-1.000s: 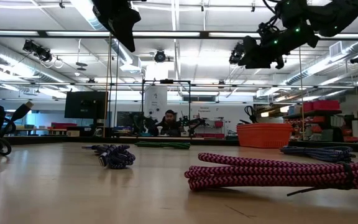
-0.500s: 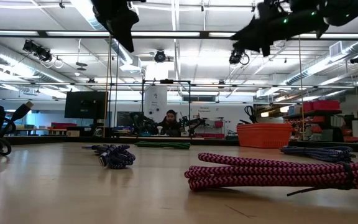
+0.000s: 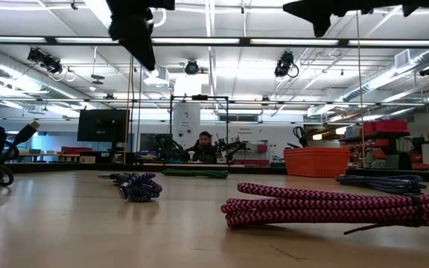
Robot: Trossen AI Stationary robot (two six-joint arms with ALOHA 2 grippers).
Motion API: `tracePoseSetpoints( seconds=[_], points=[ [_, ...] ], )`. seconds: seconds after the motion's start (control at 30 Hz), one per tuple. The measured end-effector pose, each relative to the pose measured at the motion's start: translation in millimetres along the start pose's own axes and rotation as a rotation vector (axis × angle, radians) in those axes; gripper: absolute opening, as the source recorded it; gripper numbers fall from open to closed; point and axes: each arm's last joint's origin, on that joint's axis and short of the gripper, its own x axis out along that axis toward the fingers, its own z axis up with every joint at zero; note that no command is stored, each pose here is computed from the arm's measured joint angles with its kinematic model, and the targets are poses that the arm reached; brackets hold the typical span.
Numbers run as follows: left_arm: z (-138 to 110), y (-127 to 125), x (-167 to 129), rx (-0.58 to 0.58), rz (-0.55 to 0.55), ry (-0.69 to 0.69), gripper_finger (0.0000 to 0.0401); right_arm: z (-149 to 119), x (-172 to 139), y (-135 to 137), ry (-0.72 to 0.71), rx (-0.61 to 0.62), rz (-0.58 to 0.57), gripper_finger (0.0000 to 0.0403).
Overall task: Pick & Place USB Port
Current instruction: Put the black charger cable into the orange bin
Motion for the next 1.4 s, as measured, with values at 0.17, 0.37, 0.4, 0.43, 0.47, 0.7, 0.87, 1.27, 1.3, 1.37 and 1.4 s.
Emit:
tracePoseSetpoints(
  seconds=[0.17, 0.37, 0.4, 0.43, 0.47, 0.7, 0.87, 1.27, 1.3, 1.37, 1.4],
  points=[
    [-19.4, -16.4, 20.8, 0.144, -0.157, 0.104, 0.0181, -6.2, -0.6, 21.0, 0.055, -0.028, -0.028, 0.0188],
    [-60.3, -42.2, 45.3, 0.235, -0.428, 0.32, 0.0181, -11.4, -2.9, 32.6, 0.099, -0.054, -0.111, 0.0188],
    [-66.6, -45.6, 46.4, 0.237, -0.47, 0.36, 0.0181, -12.4, -3.2, 33.1, 0.108, -0.059, -0.13, 0.0188],
    [-71.7, -48.9, 46.2, 0.234, -0.51, 0.396, 0.0181, -13.2, -3.5, 33.5, 0.114, -0.063, -0.147, 0.0188],
    [-76.4, -51.7, 45.6, 0.232, -0.542, 0.431, 0.0181, -13.7, -3.8, 33.7, 0.119, -0.066, -0.162, 0.0188],
    [-86.3, -72.1, 35.5, 0.173, -0.711, 0.5, 0.0181, -13.5, -4.2, 32.8, 0.115, -0.069, -0.217, 0.0188],
    [-86.8, -83.7, 25.7, 0.174, -0.758, 0.484, 0.0181, -13.5, -4.2, 32.5, 0.114, -0.066, -0.228, 0.0188],
    [-86.3, -102.8, 15.6, 0.174, -0.766, 0.447, 0.0181, -13.9, -4.7, 37.3, 0.114, -0.048, -0.199, 0.0188],
    [-86.8, -105.6, 16.7, 0.182, -0.762, 0.459, 0.0181, -13.9, -4.8, 37.8, 0.114, -0.049, -0.196, 0.0188],
    [-87.6, -112.3, 19.5, 0.202, -0.76, 0.483, 0.0181, -14.1, -5.0, 39.0, 0.115, -0.05, -0.19, 0.0188],
    [-88.1, -116.0, 21.6, 0.215, -0.759, 0.497, 0.0181, -14.2, -5.1, 39.6, 0.115, -0.051, -0.187, 0.0188]
  ],
)
